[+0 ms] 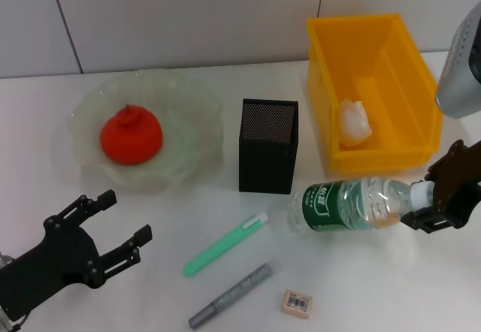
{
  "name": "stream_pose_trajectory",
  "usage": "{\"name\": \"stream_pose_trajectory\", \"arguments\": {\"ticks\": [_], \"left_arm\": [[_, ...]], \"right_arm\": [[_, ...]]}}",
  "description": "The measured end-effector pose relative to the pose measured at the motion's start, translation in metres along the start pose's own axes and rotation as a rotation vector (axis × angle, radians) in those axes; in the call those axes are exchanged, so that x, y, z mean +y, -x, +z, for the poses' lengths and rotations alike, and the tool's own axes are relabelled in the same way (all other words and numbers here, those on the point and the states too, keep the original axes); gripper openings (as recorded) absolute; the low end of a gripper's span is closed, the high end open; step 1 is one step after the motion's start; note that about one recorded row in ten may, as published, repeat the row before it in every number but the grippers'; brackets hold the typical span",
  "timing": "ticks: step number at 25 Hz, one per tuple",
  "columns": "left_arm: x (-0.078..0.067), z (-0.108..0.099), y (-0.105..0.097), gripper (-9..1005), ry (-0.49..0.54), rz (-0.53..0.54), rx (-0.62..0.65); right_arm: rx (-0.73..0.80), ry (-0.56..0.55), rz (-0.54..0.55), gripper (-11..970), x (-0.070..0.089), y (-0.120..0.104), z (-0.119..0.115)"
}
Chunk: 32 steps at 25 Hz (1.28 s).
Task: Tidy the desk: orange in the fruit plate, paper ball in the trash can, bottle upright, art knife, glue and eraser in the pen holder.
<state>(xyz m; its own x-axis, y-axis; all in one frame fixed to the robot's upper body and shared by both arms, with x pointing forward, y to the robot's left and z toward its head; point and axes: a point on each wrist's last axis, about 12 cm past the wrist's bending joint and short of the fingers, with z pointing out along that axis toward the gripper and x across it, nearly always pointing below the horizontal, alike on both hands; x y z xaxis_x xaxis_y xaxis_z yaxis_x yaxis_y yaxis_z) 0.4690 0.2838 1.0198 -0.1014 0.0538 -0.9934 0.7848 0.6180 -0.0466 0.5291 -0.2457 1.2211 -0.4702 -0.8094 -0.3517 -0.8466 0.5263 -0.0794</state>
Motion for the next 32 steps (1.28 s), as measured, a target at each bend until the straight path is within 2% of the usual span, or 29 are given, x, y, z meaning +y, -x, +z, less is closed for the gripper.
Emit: {"name": "stream_pose_trajectory", "arguments": {"ticks": [27, 32], "left_arm": [[0.000, -0.001, -0.001, 827, 0.002, 0.001, 0.001], [0.000, -0.001, -0.001, 827, 0.002, 0.001, 0.002]], "right_arm": [[-0.051, -0.015, -0.024, 415, -0.003, 0.016, -0.006], [-0.050, -0.013, -0.030, 375, -0.003, 0.017, -0.006]]}}
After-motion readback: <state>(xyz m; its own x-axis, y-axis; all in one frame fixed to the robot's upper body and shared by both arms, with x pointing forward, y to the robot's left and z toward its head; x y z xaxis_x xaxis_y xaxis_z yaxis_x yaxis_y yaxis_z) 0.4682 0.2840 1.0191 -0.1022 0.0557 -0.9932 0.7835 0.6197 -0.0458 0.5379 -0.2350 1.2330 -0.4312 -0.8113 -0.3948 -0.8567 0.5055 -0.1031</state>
